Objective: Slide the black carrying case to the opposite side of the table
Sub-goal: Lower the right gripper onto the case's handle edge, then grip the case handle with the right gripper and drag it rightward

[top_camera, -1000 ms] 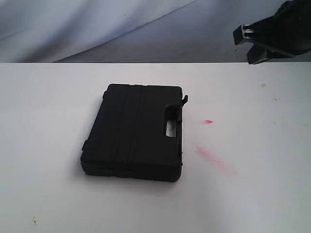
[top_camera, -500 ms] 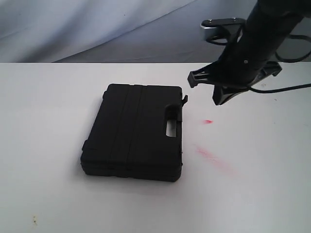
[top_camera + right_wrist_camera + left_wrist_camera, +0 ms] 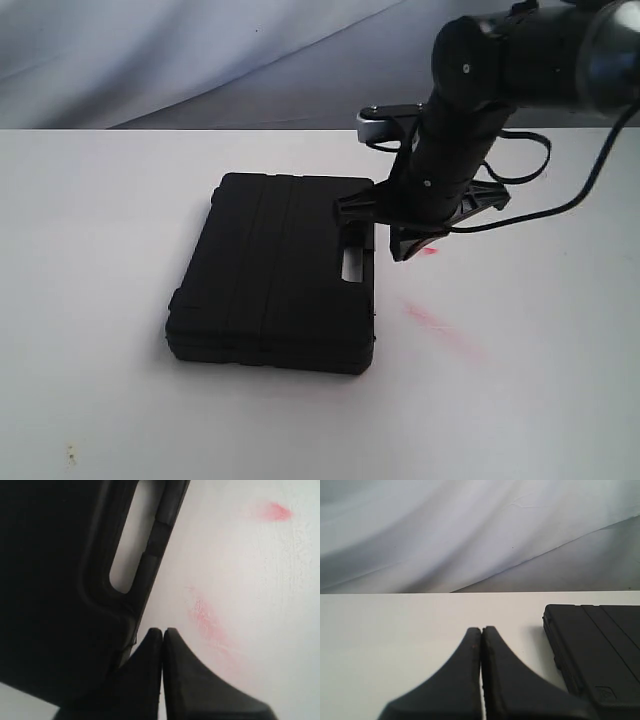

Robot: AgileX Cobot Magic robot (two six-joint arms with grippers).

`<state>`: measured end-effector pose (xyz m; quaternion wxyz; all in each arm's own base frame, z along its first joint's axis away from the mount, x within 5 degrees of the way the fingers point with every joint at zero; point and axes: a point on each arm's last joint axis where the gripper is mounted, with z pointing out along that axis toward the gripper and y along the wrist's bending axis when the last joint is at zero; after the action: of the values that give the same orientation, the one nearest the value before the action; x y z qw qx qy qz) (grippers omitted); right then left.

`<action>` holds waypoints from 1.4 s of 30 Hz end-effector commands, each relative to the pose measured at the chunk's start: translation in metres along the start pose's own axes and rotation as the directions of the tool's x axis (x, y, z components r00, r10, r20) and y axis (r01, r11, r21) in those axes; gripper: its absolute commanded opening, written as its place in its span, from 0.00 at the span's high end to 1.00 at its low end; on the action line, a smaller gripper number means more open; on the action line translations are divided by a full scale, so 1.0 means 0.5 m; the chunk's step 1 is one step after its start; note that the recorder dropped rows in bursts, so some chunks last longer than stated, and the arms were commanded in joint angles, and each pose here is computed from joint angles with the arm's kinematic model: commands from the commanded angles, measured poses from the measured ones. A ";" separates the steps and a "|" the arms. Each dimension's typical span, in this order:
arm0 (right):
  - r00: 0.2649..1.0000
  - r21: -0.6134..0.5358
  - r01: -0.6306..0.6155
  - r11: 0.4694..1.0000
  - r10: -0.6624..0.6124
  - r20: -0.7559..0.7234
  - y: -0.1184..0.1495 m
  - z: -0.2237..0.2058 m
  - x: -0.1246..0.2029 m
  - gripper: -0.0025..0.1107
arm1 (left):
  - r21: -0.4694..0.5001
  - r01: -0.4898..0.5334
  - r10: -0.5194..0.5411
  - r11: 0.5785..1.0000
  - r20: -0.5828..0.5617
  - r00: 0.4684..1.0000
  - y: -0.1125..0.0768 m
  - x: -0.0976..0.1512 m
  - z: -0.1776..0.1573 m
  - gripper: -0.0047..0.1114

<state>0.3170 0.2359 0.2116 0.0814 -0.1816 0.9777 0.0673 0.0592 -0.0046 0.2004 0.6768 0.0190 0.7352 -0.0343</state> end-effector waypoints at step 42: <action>0.970 0.065 -0.231 0.971 0.225 0.089 0.043 0.099 -0.057 0.50 | 0.005 0.007 -0.007 1.000 -0.001 1.000 -0.001 0.003 0.000 0.96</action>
<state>0.3423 0.2716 0.1798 0.1261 -0.0643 0.9889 0.0453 0.0592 -0.0046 0.2004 0.6768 0.0190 0.7352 -0.0343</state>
